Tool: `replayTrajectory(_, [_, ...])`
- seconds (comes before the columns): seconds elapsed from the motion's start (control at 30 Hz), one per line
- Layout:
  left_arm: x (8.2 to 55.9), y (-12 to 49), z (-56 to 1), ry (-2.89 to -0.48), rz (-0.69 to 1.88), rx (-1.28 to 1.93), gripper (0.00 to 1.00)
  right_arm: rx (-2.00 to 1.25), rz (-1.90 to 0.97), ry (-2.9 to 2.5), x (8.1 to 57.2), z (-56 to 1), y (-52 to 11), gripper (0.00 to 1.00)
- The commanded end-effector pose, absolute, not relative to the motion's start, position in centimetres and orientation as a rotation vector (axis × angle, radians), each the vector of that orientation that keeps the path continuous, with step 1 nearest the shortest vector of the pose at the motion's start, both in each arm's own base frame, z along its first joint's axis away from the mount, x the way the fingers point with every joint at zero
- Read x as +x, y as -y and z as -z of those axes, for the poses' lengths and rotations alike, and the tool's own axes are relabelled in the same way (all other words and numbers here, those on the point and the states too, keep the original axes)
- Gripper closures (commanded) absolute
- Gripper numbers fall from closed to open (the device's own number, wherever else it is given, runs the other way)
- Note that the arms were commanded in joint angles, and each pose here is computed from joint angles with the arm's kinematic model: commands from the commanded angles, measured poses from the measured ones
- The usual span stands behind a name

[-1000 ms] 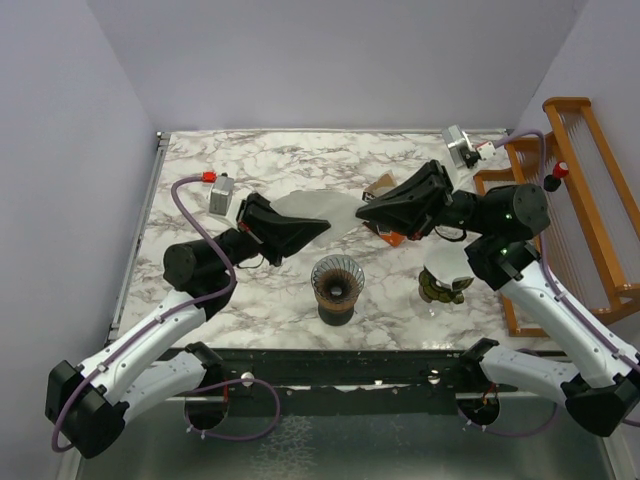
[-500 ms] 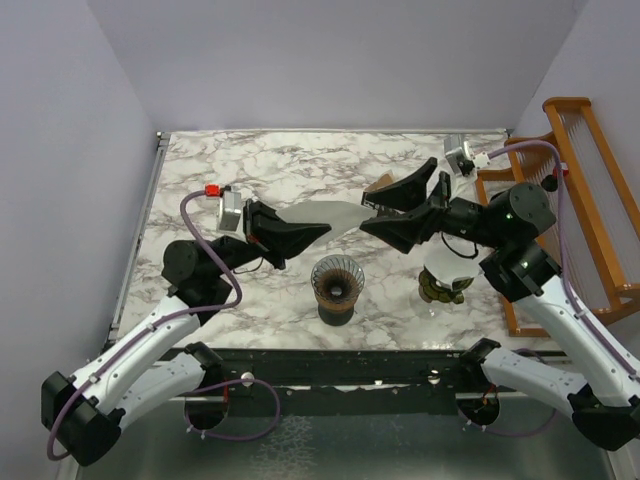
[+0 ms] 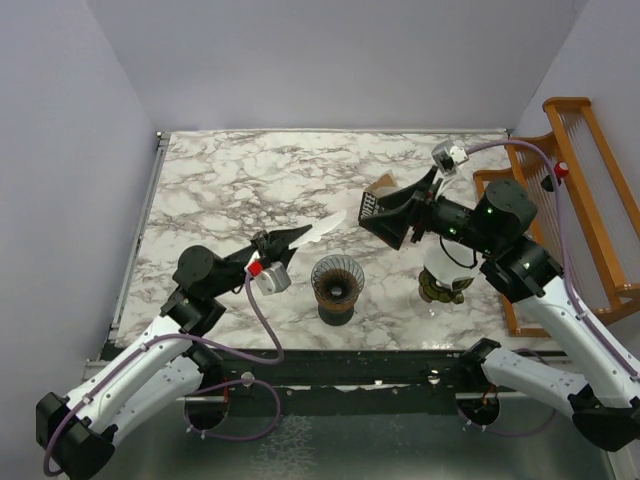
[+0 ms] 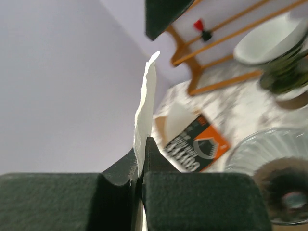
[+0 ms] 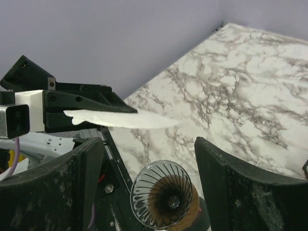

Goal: Place the coffee filter in the dripper
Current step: Place the coffee filter in the coffee dripper.

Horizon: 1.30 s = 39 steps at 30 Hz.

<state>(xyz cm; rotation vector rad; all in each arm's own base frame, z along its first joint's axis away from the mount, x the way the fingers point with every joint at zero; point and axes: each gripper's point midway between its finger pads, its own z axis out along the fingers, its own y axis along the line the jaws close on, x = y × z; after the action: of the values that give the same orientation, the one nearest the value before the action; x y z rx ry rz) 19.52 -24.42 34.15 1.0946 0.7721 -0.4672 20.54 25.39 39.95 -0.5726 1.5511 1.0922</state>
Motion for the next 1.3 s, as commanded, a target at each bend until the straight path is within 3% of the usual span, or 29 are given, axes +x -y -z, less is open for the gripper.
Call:
replayTrajectory(0.0, [23.4,22.0,-34.3,-0.696,0.006,1.166,1.0,-0.581,-1.196,-1.676,19.6,-38.6,-26.6,0.19])
replayTrajectory(0.27, [26.1,20.7,-34.3,-0.644,-0.286,1.212,1.0,-0.496,-1.346,-1.68,19.5,-39.4,-28.1,0.25])
replayTrajectory(0.63, [25.7,19.9,-34.3,-0.634,-0.295,1.137,1.0,-0.531,-1.587,-1.595,16.4,-41.4,-33.7,0.26])
replayTrajectory(1.27, [24.9,19.9,-34.4,-0.63,-0.254,1.117,1.0,-0.437,-1.575,-1.617,17.3,-40.7,-35.4,0.33])
